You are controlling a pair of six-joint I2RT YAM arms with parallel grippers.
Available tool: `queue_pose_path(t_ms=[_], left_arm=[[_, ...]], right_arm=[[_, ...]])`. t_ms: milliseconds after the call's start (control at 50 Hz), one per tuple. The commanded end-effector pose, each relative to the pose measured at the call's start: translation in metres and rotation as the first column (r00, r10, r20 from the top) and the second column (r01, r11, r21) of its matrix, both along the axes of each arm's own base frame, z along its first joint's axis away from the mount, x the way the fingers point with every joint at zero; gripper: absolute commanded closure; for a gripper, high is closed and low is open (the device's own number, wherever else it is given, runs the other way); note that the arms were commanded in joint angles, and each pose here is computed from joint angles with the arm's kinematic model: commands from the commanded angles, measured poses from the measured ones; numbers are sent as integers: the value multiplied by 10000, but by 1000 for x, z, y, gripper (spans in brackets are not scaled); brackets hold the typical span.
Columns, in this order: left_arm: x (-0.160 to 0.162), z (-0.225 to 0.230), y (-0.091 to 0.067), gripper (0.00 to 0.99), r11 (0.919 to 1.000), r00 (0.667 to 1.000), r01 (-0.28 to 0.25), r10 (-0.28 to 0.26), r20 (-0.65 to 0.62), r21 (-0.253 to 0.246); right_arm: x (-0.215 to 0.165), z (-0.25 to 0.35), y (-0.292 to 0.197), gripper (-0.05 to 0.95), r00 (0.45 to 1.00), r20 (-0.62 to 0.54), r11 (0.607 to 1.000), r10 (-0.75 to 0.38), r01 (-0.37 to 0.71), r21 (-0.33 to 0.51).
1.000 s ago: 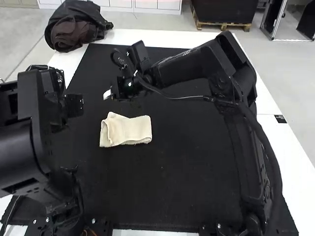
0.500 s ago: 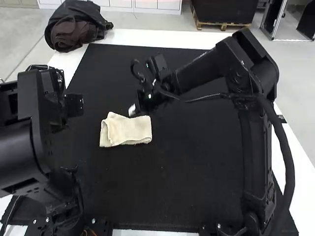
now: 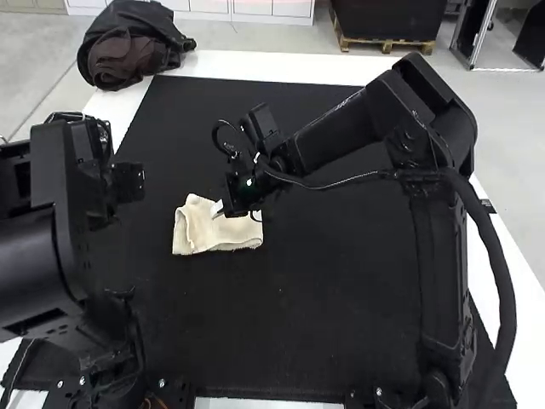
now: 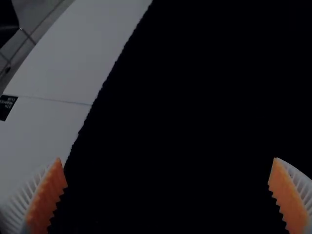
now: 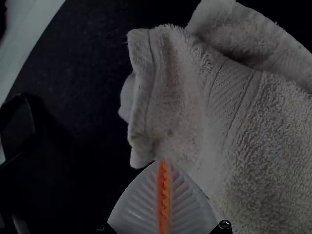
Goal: Fold the towel.
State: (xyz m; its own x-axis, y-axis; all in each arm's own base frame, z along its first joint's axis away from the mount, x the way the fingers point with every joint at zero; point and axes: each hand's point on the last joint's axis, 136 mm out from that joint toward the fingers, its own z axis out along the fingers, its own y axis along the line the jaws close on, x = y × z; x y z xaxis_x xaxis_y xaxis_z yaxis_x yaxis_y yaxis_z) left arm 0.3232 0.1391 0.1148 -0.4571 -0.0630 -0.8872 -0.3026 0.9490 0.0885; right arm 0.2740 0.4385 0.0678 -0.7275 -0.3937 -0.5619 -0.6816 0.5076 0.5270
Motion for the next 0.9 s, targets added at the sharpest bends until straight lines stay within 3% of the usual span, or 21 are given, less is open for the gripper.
queue_pose_path(t_ms=[0,880], left_arm=[[-1,-2,0,26,10000,10000,84,-84,1,38],[-1,-2,-1,26,9999,9999,139,-139,13,13]], right_arm=[[-6,-7,6,928,9995,-69,9995,321,-321,77],[20,-40,43,928,9991,173,9988,384,-389,303]])
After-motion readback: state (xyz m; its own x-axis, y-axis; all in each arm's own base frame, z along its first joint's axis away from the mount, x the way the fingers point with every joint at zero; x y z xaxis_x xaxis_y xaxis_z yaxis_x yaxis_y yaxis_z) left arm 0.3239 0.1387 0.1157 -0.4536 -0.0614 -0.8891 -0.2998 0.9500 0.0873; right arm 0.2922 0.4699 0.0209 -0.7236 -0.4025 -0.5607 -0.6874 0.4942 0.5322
